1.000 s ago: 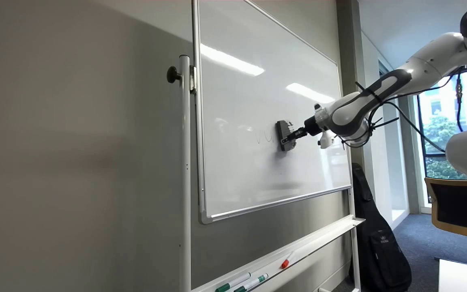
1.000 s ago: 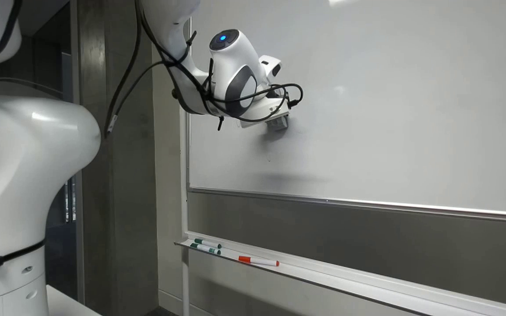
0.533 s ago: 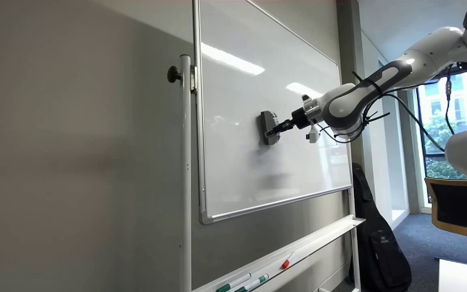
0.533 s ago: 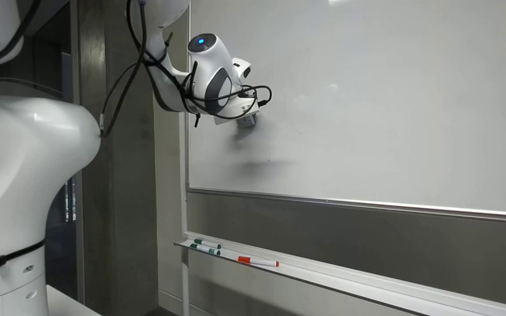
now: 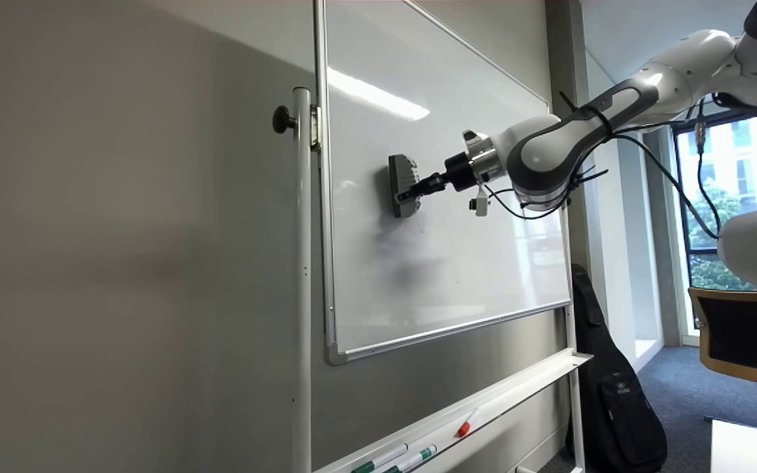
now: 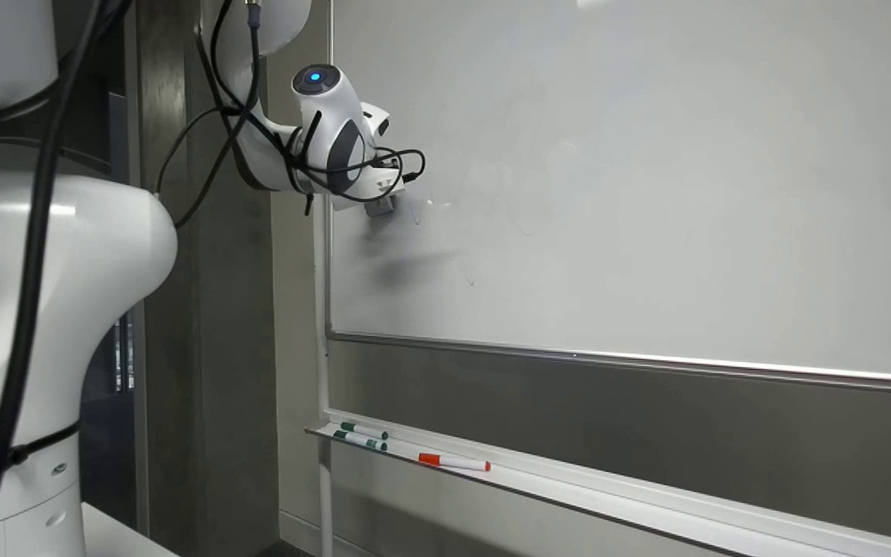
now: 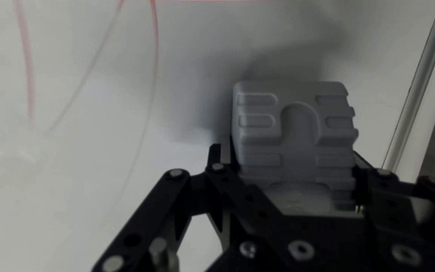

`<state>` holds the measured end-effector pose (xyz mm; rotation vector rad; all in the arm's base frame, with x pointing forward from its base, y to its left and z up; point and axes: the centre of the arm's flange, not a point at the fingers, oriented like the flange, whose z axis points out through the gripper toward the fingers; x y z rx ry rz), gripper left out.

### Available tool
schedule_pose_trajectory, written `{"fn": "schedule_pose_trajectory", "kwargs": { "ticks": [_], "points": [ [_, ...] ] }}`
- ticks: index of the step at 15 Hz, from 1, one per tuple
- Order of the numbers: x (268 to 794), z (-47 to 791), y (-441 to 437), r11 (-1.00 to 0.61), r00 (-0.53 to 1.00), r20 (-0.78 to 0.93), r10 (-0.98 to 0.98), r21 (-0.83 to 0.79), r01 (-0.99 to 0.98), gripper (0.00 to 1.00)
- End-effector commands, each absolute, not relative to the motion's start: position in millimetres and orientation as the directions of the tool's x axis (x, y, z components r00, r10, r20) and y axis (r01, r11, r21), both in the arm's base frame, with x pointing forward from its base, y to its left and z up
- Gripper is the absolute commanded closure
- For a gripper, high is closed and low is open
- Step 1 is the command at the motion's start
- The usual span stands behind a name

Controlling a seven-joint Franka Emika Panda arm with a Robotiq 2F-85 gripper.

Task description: Pick up the duster, clean the whiteboard and then put the duster back down

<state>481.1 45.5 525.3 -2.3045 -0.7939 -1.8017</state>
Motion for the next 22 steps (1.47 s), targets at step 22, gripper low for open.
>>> {"fn": "schedule_pose_trajectory", "kwargs": {
  "ticks": [22],
  "points": [
    [512.3, 382.0, -108.9, -0.969, 0.392, 0.886, 0.247, 0.221, 0.111, 0.62]
  ]
}}
